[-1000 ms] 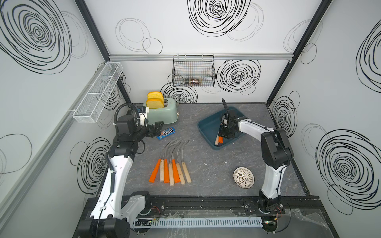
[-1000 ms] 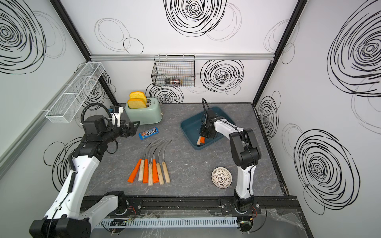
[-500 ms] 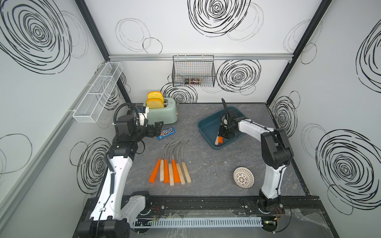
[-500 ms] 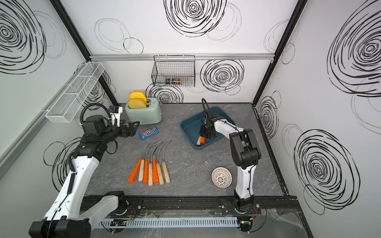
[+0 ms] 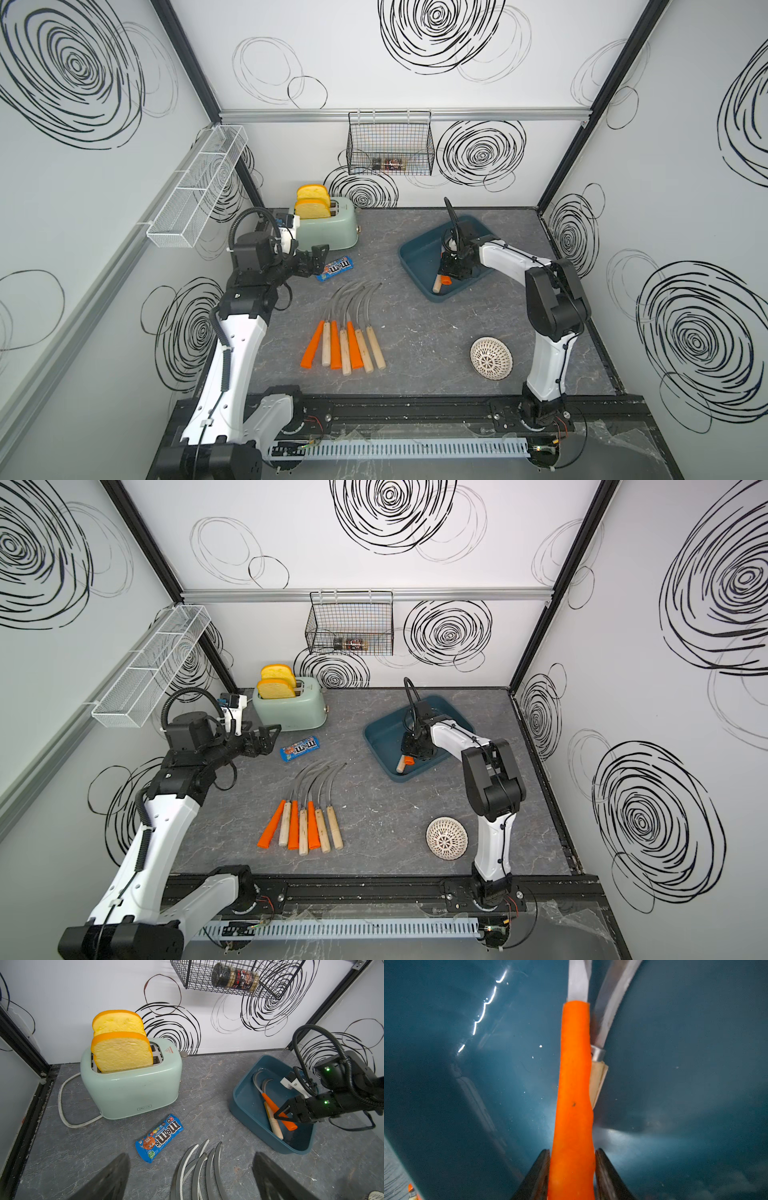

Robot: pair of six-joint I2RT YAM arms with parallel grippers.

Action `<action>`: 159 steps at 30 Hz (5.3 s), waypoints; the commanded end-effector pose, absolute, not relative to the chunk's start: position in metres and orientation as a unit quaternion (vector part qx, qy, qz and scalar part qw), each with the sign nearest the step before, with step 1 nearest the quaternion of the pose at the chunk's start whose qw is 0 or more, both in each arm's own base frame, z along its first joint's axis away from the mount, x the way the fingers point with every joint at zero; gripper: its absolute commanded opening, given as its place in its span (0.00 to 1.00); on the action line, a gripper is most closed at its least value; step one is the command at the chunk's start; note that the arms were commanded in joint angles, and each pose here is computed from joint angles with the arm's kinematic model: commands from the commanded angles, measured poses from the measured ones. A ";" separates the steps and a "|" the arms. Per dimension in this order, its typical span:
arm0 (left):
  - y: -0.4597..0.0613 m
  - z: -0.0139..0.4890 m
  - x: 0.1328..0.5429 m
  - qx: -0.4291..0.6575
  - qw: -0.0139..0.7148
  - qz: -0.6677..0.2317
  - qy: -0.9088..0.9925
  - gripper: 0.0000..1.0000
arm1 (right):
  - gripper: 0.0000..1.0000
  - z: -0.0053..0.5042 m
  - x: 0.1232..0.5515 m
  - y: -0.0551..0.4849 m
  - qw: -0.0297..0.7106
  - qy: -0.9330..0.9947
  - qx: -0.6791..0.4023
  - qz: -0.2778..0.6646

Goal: Put small sickles into storage boxes
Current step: Place the sickle in the storage box, then pick up the sickle at the center of the board.

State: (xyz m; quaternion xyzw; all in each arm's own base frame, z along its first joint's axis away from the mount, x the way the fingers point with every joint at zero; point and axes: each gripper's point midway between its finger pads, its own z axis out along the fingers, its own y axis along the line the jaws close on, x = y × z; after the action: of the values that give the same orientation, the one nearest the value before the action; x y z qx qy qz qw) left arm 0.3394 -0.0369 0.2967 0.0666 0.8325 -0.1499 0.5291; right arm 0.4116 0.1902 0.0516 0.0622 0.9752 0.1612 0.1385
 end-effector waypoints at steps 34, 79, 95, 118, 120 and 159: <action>-0.033 0.313 0.336 0.084 0.537 -0.123 0.830 0.96 | 0.41 0.127 0.402 0.202 0.207 0.966 -0.018 0.156; -0.009 0.288 0.317 0.041 0.523 -0.067 0.848 0.96 | 0.42 0.123 0.204 0.332 0.211 0.925 -0.282 0.143; 0.021 0.276 0.334 0.002 0.516 -0.069 0.854 0.96 | 0.42 0.111 0.191 0.380 0.187 0.926 -0.288 0.159; 0.030 0.283 0.308 0.044 0.521 -0.075 0.849 0.96 | 0.43 0.082 0.178 0.390 0.146 0.927 -0.317 0.135; 0.029 0.278 0.308 0.043 0.514 -0.081 0.853 0.96 | 0.44 0.083 0.177 0.395 0.148 0.926 -0.316 0.144; 0.039 0.298 0.312 0.016 0.530 -0.123 0.839 0.96 | 0.44 0.046 0.176 0.412 0.110 0.941 -0.310 0.084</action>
State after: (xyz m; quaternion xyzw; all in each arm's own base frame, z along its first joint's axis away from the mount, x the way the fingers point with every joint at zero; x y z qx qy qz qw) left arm 0.3128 0.0374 0.2822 0.0038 0.8483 -0.1240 0.5148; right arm 0.1773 0.4150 0.0474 -0.3116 0.9382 0.0993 0.1131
